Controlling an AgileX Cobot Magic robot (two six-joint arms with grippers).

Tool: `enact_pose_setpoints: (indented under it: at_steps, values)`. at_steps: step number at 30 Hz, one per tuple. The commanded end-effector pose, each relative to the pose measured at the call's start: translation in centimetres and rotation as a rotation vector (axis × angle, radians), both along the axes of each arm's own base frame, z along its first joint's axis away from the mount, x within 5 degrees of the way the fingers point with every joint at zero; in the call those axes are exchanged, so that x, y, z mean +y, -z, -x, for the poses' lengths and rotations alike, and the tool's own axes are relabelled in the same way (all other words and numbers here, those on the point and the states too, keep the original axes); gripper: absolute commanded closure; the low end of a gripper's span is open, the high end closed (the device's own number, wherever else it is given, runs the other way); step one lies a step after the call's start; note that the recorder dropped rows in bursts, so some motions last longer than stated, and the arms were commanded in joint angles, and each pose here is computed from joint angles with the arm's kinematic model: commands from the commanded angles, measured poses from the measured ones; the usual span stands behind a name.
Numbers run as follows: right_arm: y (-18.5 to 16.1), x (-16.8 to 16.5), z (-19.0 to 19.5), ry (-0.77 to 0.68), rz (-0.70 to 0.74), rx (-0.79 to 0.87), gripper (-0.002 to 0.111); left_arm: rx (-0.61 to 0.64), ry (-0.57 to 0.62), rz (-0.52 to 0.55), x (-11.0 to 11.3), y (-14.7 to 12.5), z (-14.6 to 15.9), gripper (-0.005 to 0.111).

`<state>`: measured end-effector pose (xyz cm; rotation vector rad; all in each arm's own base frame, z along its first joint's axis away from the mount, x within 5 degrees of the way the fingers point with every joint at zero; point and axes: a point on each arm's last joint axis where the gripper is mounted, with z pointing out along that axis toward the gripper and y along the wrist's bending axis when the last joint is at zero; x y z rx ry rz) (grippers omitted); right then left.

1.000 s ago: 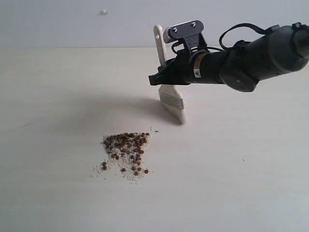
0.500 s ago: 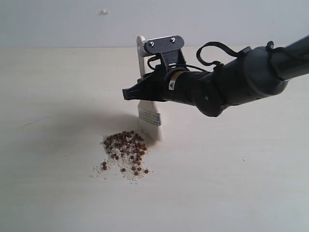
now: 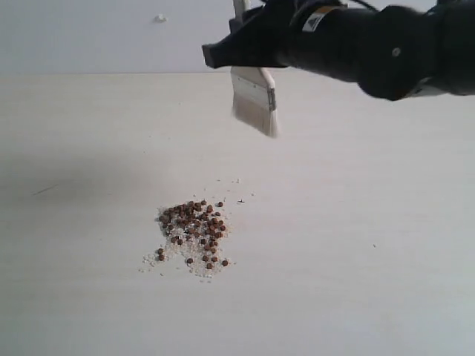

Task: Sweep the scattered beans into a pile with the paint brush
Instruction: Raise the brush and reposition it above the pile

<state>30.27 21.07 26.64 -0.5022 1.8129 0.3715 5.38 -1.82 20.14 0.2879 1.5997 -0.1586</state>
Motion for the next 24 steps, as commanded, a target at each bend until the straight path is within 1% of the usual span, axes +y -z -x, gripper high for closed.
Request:
enact_pose_setpoints:
  at_steps: [1, 4, 7, 8, 10, 12, 15, 20, 24]
  values:
    - [-3.3, -0.9, 1.4, -0.031, 0.033, -0.099, 0.108, -0.005, 0.002, 0.003, 0.0, 0.0, 0.0, 0.107]
    - [-3.4, -1.1, 1.5, -0.055, 0.108, -0.148, 0.108, -0.005, 0.002, 0.003, 0.0, 0.0, 0.0, 0.107]
    - [-1.6, -1.0, 1.1, -0.058, 0.177, -0.169, 0.108, -0.005, 0.002, 0.003, 0.0, 0.0, 0.0, 0.107]
    - [-0.4, -0.9, 0.8, -0.057, 0.216, -0.18, 0.108, -0.005, 0.002, 0.003, 0.0, 0.0, 0.0, 0.107]
    - [1.5, -0.7, 0.4, -0.053, 0.257, -0.19, 0.108, -0.005, 0.002, 0.003, 0.0, 0.0, 0.0, 0.107]
    - [4.0, -0.4, -0.2, -0.057, 0.299, -0.197, 0.108, -0.005, 0.002, 0.003, 0.0, 0.0, 0.0, 0.107]
    - [7.9, 0.4, -1.0, -0.098, 0.355, -0.22, 0.108, -0.005, 0.002, 0.003, 0.0, 0.0, 0.0, 0.107]
    - [12.3, 1.5, -1.5, -0.169, 0.35, -0.248, 0.108, -0.005, 0.002, 0.003, 0.0, 0.0, 0.0, 0.107]
    - [13.6, 2.1, -1.4, -0.211, 0.3, -0.232, 0.108, -0.005, 0.002, 0.003, 0.0, 0.0, 0.0, 0.107]
